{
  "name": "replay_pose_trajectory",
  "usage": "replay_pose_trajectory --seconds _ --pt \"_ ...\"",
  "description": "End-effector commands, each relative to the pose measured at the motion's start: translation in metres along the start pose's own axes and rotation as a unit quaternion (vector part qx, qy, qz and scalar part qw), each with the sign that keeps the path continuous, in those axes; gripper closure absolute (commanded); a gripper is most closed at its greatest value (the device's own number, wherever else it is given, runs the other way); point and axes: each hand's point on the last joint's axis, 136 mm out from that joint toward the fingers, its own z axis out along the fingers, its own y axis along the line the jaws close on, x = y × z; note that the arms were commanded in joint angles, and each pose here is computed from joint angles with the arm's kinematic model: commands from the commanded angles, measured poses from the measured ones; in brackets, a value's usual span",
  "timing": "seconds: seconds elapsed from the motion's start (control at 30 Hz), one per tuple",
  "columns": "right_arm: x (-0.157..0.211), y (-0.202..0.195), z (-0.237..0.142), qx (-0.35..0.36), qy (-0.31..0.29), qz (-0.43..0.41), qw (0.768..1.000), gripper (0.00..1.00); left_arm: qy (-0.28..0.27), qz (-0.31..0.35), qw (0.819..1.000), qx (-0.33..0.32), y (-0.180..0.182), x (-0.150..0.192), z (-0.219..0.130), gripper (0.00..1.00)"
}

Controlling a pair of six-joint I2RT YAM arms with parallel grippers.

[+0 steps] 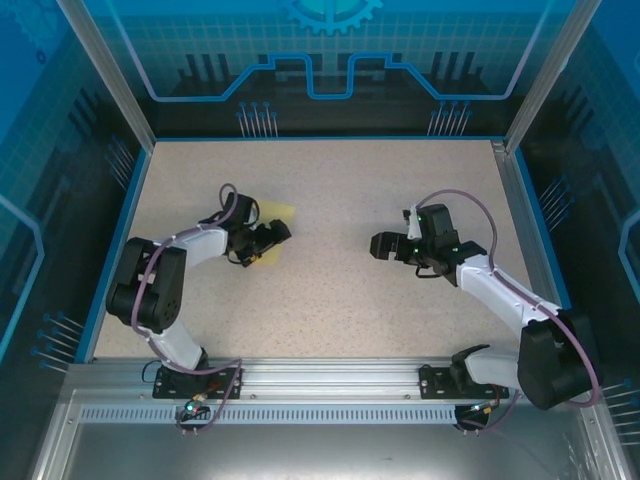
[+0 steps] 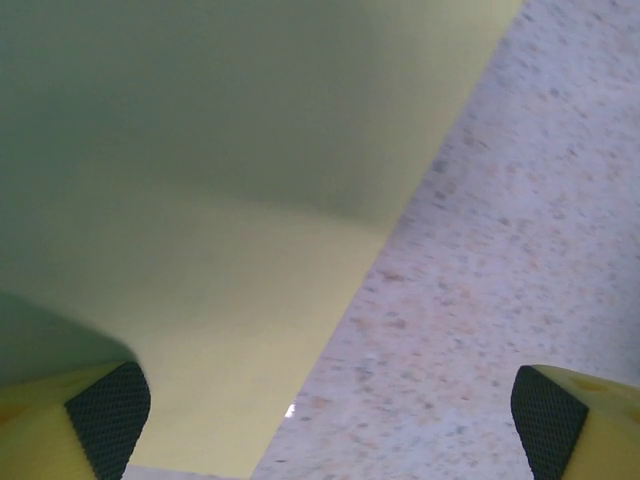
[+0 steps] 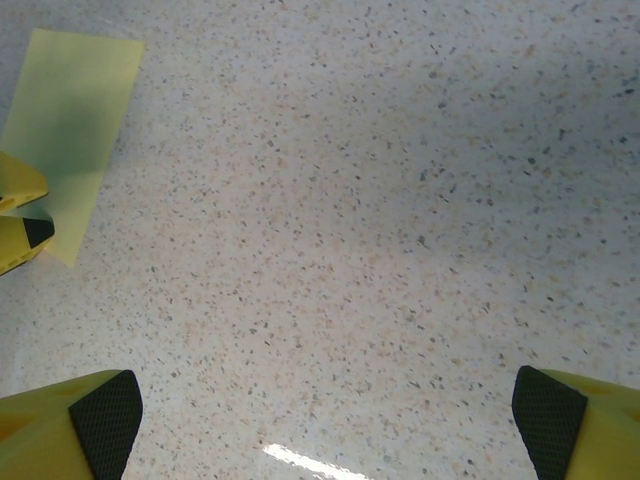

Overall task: Fold a paper plane with a square sheet of paper (pick it up from the middle)
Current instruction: Move the square sheet of paper to the center of the table.

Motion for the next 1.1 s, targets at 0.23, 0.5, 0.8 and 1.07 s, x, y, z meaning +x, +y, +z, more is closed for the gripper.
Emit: replay_pose_trajectory --seconds 0.23,0.5,0.8,1.07 --pt "0.007 0.005 -0.003 -0.001 0.020 0.033 0.999 0.05 0.046 -0.051 0.996 0.061 -0.073 0.066 0.018 0.01" --pt "-0.006 0.061 0.019 -0.063 0.036 0.021 0.997 0.20 -0.127 -0.002 0.992 0.006 -0.053 0.000 -0.072 0.01" --pt "-0.003 0.178 0.106 -0.089 0.132 -0.063 0.985 0.28 -0.208 -0.039 0.976 -0.051 0.037 -0.033 -0.135 0.01" --pt "0.010 0.213 0.184 -0.066 0.186 -0.071 0.978 0.31 -0.244 -0.050 0.966 -0.063 0.063 -0.025 -0.153 0.01"
